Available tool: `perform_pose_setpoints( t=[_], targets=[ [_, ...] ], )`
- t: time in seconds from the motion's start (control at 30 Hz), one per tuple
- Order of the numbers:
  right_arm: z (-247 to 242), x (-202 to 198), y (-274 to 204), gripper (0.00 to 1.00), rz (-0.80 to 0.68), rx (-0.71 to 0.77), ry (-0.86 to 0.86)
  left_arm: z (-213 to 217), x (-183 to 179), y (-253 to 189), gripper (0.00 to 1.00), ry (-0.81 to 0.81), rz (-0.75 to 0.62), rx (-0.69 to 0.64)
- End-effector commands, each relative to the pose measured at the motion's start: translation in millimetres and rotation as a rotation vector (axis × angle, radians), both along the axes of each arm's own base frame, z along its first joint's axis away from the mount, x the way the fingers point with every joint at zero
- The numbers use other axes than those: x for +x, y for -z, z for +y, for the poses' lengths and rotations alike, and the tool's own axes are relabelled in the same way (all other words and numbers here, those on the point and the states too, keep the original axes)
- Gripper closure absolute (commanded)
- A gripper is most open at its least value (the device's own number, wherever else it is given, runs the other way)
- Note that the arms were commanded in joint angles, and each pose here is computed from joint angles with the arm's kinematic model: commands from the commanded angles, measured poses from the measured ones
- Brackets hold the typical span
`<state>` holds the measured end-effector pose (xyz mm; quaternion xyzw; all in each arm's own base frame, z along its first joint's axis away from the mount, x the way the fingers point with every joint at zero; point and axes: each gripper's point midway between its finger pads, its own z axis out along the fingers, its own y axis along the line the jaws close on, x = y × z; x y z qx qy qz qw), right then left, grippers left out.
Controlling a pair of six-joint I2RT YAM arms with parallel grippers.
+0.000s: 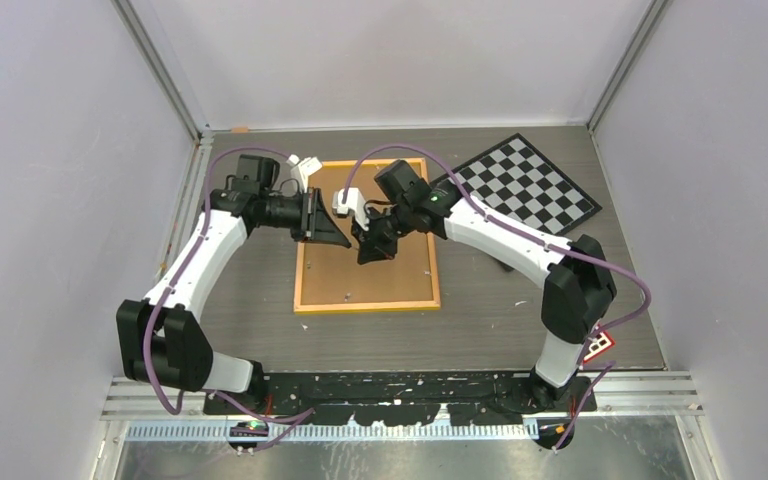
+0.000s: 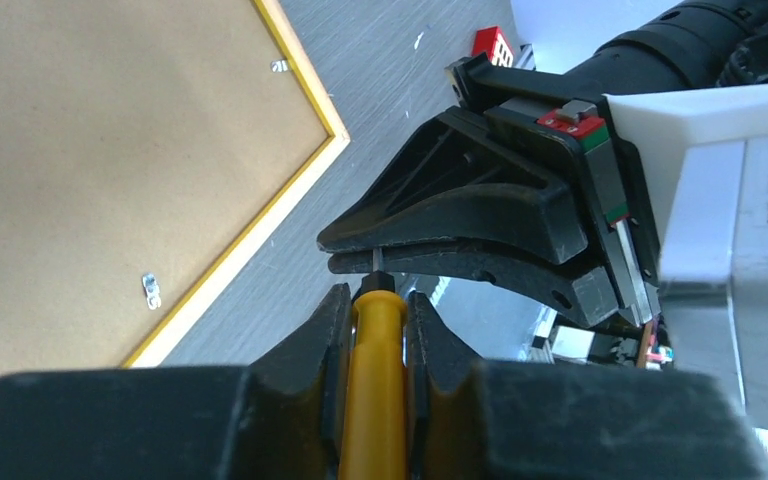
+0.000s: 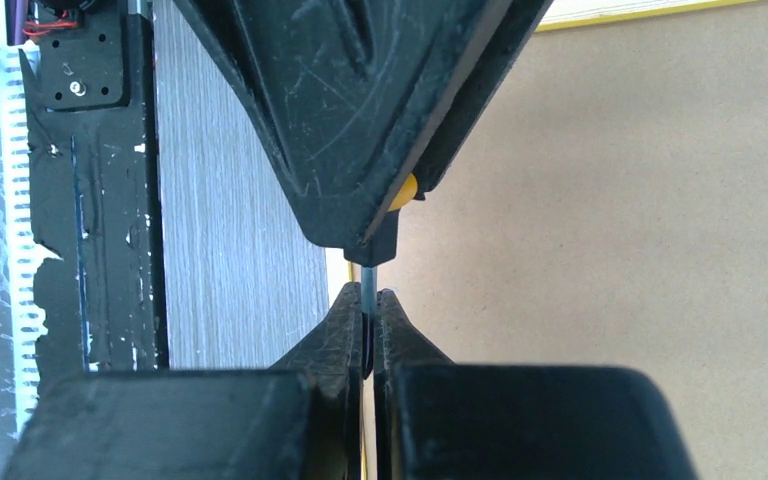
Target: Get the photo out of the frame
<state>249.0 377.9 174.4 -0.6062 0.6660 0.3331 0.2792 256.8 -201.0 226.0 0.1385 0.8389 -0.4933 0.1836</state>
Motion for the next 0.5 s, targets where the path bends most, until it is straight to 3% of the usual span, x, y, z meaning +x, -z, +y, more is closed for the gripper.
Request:
perform_pose_setpoints(
  t=[0.0, 0.17, 0.3, 0.33, 0.47],
  targets=[
    [4.3, 3.1, -39.5, 0.91, -0.089, 0.080, 0.001, -0.2, -2.8, -6.5, 0.99, 0.005, -0.005, -0.004],
    [-12.5, 22.9, -36.9, 0.39, 0.008, 0.087, 0.232, 26.8, 8.6, 1.7, 1.00, -0.140, -0.038, 0.024],
    [-51.4, 51.3, -23.4, 0.06, 0.123, 0.075, 0.479, 75.3, 20.2, 32.2, 1.00, -0.309, -0.068, 0.200],
    [-61.6, 59.9, -19.9, 0.01, 0.154, 0.075, 0.559, 83.1, 19.5, 39.3, 1.00, -0.324, -0.081, 0.251],
    [-105.9, 86.6, 3.7, 0.00, 0.328, 0.041, 0.865, 101.3, 14.7, 58.7, 1.00, -0.388, -0.094, 0.363]
  ],
)
